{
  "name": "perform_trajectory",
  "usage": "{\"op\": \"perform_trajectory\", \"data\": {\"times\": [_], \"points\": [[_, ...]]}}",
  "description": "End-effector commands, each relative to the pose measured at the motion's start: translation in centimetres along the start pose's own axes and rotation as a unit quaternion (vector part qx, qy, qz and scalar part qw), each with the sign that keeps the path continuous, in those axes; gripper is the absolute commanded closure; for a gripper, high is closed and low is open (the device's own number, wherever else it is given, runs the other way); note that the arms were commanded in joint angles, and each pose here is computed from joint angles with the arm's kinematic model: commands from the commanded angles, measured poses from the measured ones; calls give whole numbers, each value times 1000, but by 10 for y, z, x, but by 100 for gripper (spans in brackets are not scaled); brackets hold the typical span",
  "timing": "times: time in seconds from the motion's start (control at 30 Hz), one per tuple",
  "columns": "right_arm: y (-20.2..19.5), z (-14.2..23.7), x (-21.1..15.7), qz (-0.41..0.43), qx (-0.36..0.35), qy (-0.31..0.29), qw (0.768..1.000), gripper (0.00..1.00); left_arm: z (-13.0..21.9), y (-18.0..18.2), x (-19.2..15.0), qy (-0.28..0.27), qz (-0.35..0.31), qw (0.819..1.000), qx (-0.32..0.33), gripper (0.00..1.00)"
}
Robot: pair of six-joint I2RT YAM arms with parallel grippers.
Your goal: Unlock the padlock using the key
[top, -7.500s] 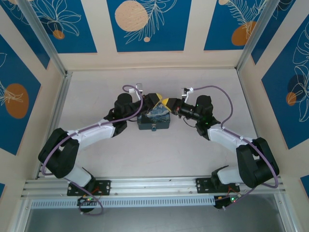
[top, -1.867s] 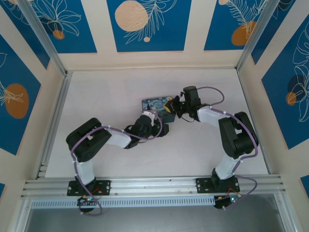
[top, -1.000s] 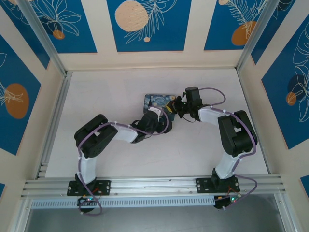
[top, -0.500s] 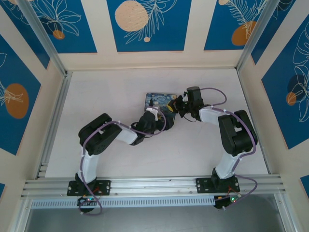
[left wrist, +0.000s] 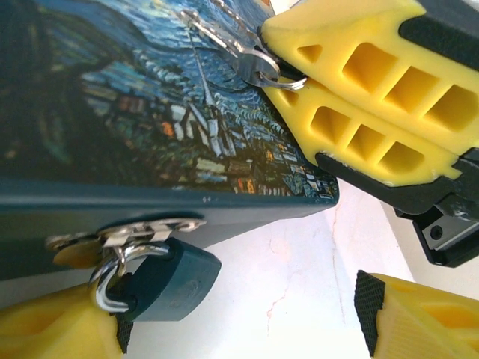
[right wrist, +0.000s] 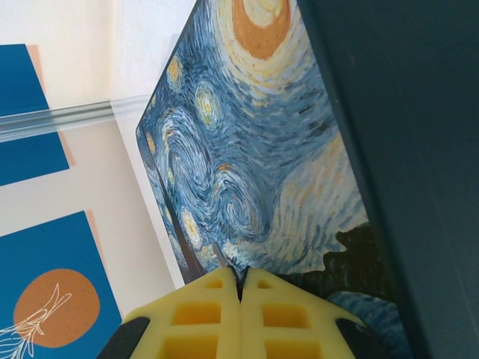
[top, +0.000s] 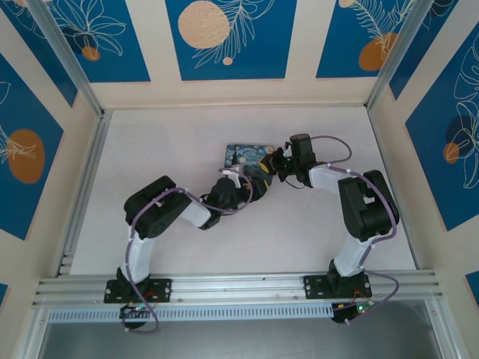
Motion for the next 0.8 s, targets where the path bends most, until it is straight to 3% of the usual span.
{"op": "perform_trajectory", "data": {"times": [0.0,0.37,0.77], "points": [[-30,-7,1,-34,-45,8,998,100,5,0,1,-27,33,999,-19,24],[-31,-7,1,-34,-47,9,998,100,2,10,-6,-43,70,997,10,27],[-33,-9,2,-36,-50,8,998,100,-6,25,-21,-8,82,992,99,41]]}}
Point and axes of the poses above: each hand's point on the last joint's axis, 136 mm out from that joint toward the fingers, its own z axis back along the fingers, its own y axis along the line the jaws close on, x = y × z, the point moved 6 cm from there along z, back along the fingers, and after that the axes turned 12 degrees about -z, right-handed, at the moved point
